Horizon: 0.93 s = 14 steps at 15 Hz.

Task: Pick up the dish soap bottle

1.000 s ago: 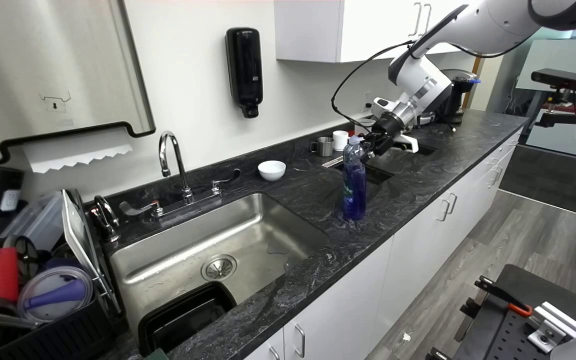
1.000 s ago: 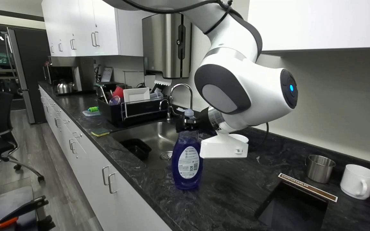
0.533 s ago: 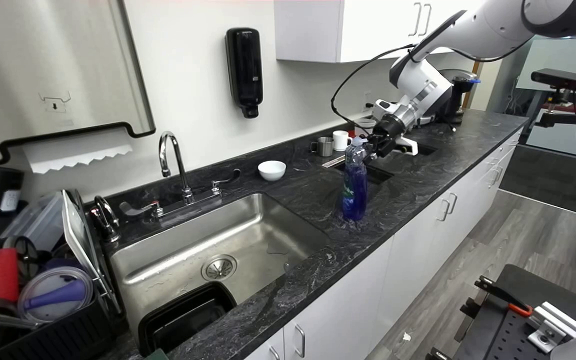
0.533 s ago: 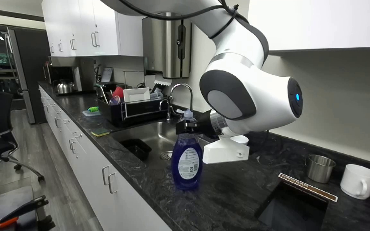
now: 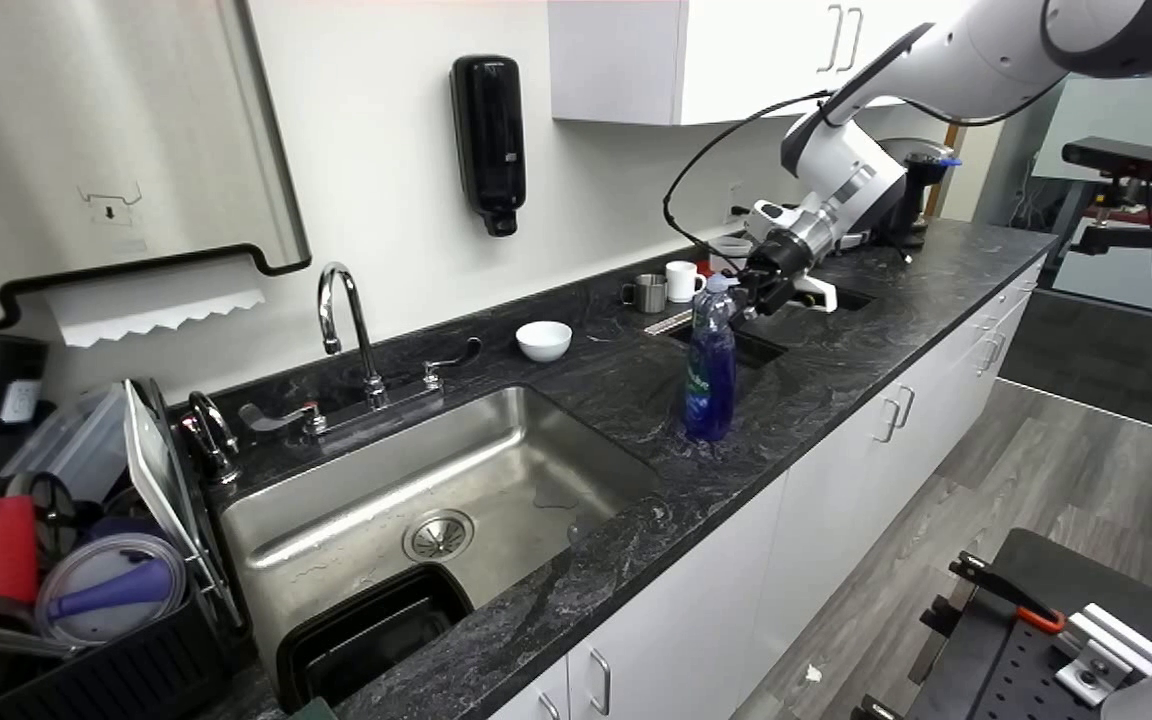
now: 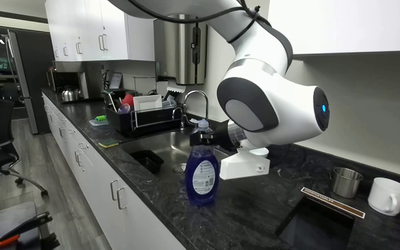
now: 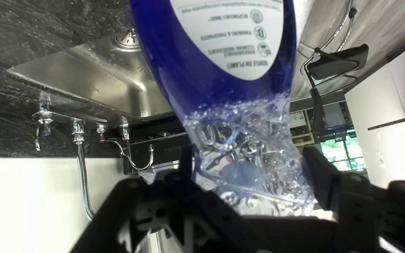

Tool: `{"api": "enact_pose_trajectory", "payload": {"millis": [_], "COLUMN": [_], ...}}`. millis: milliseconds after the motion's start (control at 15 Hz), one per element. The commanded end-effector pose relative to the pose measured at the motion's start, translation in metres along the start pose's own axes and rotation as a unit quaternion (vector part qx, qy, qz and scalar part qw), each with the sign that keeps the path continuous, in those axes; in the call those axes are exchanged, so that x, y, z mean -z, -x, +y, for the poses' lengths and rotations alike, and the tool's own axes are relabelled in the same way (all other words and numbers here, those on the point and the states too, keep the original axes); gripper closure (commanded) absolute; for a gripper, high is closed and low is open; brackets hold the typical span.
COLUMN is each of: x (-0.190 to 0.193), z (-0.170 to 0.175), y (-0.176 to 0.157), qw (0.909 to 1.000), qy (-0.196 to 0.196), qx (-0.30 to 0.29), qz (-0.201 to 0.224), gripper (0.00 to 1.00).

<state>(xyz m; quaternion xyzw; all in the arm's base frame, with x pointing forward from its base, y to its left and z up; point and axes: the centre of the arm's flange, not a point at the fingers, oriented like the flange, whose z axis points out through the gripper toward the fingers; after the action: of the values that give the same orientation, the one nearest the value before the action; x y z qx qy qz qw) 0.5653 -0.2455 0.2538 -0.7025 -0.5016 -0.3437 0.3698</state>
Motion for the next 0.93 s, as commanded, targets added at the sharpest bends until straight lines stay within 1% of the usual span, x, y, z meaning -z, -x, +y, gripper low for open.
{"api": "enact_pose_trajectory", "payload": {"millis": [0, 200, 267, 333, 467, 533, 600, 867], "x": [0.010, 0.014, 0.015, 0.015, 0.017, 0.017, 0.018, 0.025], "z": [0.004, 0.005, 0.005, 0.005, 0.004, 0.005, 0.004, 0.005], "y": [-0.001, 0.004, 0.006, 0.007, 0.008, 0.009, 0.007, -0.001], "qw": [0.9993, 0.9988, 0.9987, 0.9986, 0.9984, 0.9984, 0.9981, 0.9973], "qy": [-0.003, -0.005, -0.005, -0.004, -0.005, -0.006, -0.008, -0.011], "qx": [0.013, 0.008, 0.007, 0.006, 0.006, 0.007, 0.008, 0.016], "qz": [0.035, 0.048, 0.051, 0.053, 0.055, 0.056, 0.060, 0.071], "gripper": [0.48, 0.48, 0.32, 0.13, 0.07, 0.01, 0.00, 0.00]}}
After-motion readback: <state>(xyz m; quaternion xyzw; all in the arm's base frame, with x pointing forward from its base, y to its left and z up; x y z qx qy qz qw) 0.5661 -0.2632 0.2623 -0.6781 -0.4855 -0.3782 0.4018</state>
